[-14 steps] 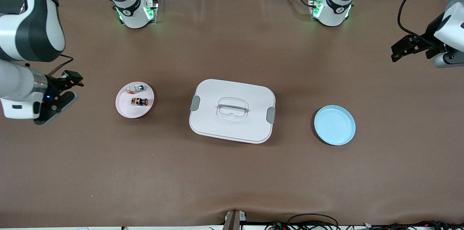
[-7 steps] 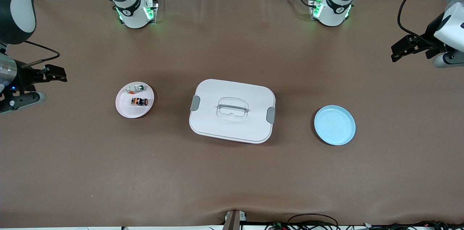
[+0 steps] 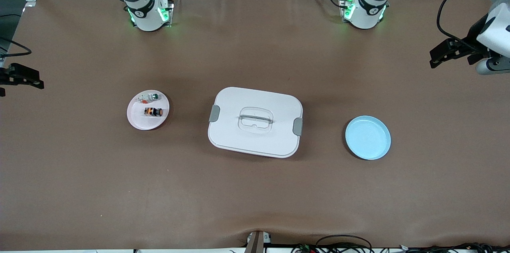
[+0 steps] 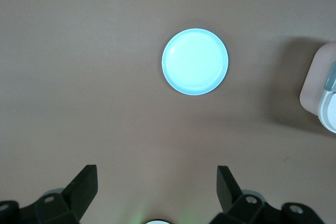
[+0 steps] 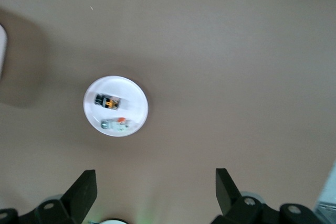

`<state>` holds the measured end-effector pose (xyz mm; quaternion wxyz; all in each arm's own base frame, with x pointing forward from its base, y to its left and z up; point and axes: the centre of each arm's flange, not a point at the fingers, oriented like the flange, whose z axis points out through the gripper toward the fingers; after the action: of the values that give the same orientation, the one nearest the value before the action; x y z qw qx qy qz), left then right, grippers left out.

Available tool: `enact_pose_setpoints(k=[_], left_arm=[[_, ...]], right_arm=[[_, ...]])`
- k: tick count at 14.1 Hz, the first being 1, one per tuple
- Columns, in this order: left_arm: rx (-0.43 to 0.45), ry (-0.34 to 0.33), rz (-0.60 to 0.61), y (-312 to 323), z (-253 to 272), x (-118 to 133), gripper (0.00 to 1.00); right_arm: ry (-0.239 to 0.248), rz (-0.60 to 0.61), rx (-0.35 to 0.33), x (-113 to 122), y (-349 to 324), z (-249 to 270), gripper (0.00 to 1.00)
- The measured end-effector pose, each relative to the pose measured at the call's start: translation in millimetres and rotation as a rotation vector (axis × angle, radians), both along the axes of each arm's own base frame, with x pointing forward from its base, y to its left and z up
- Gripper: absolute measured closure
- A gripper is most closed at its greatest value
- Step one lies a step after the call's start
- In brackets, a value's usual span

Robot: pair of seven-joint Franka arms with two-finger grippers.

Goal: Transfer orange switch to right arm and place

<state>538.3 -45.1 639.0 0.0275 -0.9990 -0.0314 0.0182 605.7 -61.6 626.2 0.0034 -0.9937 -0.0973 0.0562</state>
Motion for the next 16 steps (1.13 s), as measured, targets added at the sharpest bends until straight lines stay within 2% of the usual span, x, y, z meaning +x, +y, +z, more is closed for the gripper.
enact_pose_setpoints(k=[2,6,11,16], left_arm=[[0.000,0.000,0.000,0,0,0,0.00],[0.000,0.000,0.000,0,0,0,0.00],[0.000,0.001,0.000,0,0,0,0.00],[0.000,0.001,0.000,0,0,0,0.00]], right_arm=[[-0.002,-0.039,0.022,-1,-6,0,0.00],[0.001,-0.092,0.020,-3,9,0,0.00],[-0.045,-0.088,0.021,-28,17,-7,0.00],[-0.047,-0.087,0.022,-43,19,-6,0.00]])
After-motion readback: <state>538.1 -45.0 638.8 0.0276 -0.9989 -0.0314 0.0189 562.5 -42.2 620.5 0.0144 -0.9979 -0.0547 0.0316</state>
